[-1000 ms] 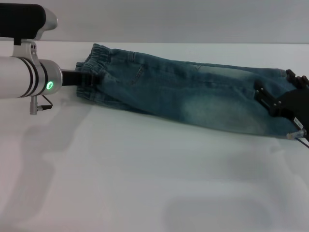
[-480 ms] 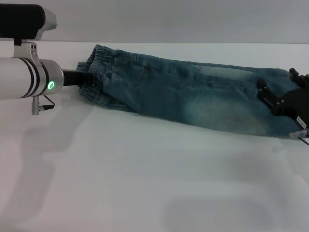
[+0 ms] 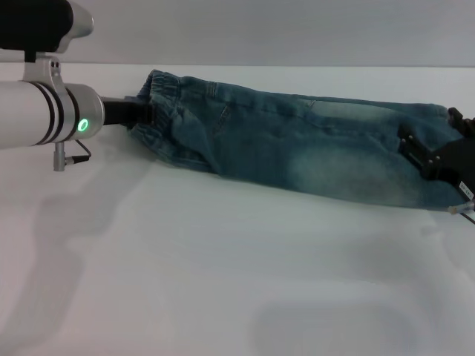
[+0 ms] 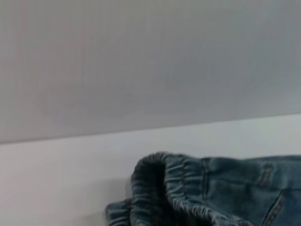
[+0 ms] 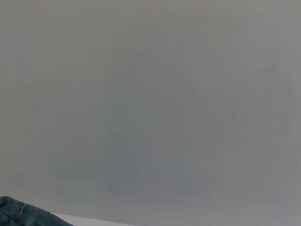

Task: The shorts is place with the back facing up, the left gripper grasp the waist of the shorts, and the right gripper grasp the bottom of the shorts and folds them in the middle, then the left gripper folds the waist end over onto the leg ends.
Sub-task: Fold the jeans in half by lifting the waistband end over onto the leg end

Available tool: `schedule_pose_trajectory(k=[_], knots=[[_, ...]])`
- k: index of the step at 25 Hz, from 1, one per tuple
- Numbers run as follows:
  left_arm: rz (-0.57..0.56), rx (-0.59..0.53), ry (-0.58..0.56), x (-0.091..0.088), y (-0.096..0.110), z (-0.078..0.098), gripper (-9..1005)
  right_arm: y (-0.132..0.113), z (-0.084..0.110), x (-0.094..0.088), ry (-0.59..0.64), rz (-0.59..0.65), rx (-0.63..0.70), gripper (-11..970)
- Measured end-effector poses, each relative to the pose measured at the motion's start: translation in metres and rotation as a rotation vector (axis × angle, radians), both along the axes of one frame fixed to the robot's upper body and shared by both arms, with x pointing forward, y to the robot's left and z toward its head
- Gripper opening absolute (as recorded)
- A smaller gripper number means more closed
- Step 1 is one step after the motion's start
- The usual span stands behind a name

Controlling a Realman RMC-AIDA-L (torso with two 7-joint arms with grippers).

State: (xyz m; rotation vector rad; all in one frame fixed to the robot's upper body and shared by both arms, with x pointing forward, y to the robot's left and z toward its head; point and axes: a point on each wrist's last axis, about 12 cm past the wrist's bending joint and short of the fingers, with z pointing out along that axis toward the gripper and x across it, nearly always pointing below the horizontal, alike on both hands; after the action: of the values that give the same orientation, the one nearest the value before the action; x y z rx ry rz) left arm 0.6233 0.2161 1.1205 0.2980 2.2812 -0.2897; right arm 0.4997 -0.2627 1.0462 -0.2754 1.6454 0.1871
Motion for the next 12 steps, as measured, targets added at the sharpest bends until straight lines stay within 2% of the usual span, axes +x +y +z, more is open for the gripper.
schedule_pose_trajectory(k=[7, 12], knots=[[-0.014, -0.019, -0.06, -0.009, -0.001, 0.017, 9, 0.002, -0.001, 0.0, 0.009, 0.004, 0.001, 694], [-0.035, -0.025, -0.089, -0.014, -0.005, 0.027, 17, 0.008, -0.002, 0.007, 0.037, 0.015, -0.012, 690]])
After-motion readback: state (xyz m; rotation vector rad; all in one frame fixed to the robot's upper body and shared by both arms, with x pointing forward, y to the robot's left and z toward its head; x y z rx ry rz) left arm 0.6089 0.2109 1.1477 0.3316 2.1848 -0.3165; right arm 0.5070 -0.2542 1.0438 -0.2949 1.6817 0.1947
